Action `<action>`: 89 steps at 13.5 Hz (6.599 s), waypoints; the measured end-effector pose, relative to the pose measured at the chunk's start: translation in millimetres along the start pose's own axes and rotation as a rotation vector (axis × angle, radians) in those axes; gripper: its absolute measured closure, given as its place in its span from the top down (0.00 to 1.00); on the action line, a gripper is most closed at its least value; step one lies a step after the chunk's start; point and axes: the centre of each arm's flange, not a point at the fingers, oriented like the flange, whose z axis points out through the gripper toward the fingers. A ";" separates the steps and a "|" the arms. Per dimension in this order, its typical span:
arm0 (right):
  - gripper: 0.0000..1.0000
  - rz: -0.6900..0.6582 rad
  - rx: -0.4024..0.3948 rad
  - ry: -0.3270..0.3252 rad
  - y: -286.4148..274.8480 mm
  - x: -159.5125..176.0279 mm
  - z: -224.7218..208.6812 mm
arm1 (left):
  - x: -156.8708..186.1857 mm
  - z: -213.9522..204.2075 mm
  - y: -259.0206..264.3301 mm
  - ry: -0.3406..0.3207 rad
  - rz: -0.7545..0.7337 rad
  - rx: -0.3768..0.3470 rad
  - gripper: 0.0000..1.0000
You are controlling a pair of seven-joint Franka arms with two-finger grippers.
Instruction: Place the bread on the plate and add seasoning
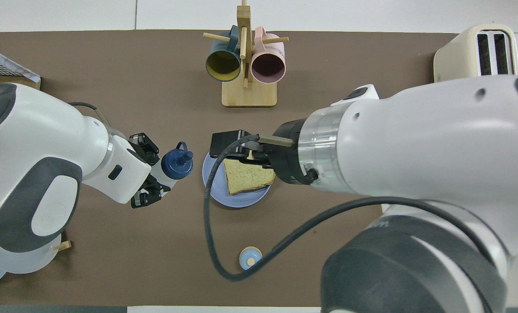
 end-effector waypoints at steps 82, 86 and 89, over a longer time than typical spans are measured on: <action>1.00 -0.074 -0.460 0.032 138.0 78.3 -11.5 | -3.0 -3.0 37.2 0.000 -0.119 0.098 0.42; 1.00 -0.079 -0.574 -0.011 228.6 107.4 -88.2 | -0.3 -6.1 31.9 -0.088 -0.076 0.186 0.42; 1.00 -0.108 -0.633 -0.062 257.3 93.7 -133.5 | 9.9 0.3 30.8 -0.180 -0.022 0.236 0.42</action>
